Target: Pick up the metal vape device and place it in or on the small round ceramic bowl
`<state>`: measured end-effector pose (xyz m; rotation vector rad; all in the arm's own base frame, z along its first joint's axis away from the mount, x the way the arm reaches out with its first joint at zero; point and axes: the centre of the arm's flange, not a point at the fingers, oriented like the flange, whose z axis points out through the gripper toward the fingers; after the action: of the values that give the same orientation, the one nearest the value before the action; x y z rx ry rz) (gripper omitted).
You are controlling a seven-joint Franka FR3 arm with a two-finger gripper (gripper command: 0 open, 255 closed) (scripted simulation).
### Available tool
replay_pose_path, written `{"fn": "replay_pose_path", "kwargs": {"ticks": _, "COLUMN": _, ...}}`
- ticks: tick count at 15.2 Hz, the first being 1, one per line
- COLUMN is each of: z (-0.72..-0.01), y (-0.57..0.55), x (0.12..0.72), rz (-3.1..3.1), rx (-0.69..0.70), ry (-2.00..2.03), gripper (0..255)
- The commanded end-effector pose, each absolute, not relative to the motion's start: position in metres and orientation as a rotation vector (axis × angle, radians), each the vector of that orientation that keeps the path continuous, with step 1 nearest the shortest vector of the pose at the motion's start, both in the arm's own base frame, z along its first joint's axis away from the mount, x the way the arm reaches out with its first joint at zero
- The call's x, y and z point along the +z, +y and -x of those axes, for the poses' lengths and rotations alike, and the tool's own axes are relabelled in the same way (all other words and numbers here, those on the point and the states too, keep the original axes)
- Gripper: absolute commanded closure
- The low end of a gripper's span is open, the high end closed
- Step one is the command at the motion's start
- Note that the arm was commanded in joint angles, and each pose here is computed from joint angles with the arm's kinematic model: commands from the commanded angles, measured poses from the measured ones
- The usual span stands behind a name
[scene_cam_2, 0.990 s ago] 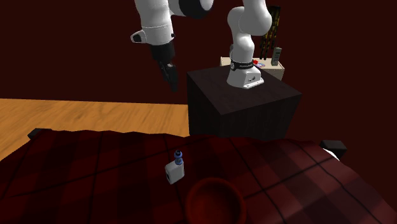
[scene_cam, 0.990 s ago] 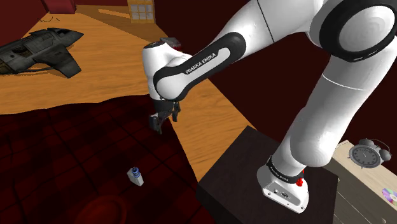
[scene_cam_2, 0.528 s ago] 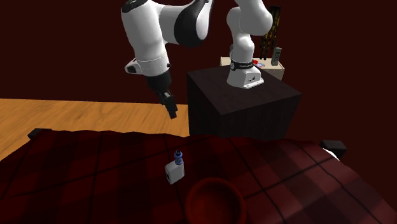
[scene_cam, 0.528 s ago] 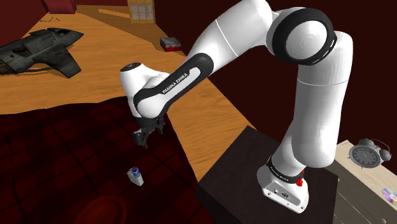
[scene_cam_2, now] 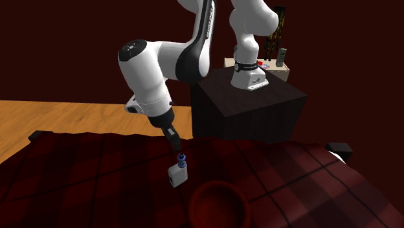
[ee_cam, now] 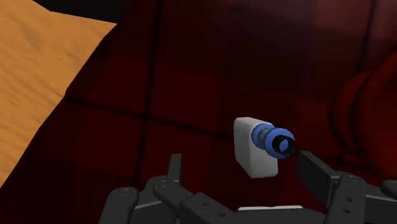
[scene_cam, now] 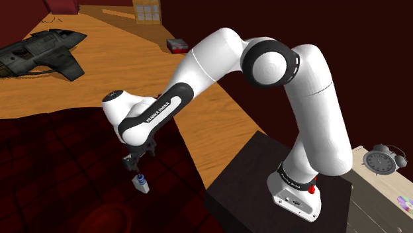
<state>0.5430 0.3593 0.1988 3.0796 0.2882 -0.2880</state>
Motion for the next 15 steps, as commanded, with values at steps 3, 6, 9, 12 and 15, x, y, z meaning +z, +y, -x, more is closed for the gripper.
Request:
{"fn": "replay_pose_path", "kwargs": {"ticks": 3, "z": -0.556, "y": 0.393, "x": 0.156, "rz": -3.063, "rx": -0.32, "ry": 0.336, "gripper": 0}}
{"fn": "replay_pose_path", "kwargs": {"ticks": 6, "z": -0.56, "y": 0.41, "x": 0.131, "rz": -3.055, "rx": -0.336, "ry": 0.359, "gripper": 0}}
{"fn": "replay_pose_path", "kwargs": {"ticks": 9, "z": -0.557, "y": 0.409, "x": 0.115, "rz": -3.055, "rx": -0.336, "ry": 0.359, "gripper": 0}}
{"fn": "replay_pose_path", "kwargs": {"ticks": 12, "z": -0.553, "y": 0.408, "x": 0.1, "rz": -3.055, "rx": -0.336, "ry": 0.359, "gripper": 0}}
{"fn": "replay_pose_path", "kwargs": {"ticks": 15, "z": -0.553, "y": 0.408, "x": 0.097, "rz": -3.055, "rx": -0.336, "ry": 0.359, "gripper": 0}}
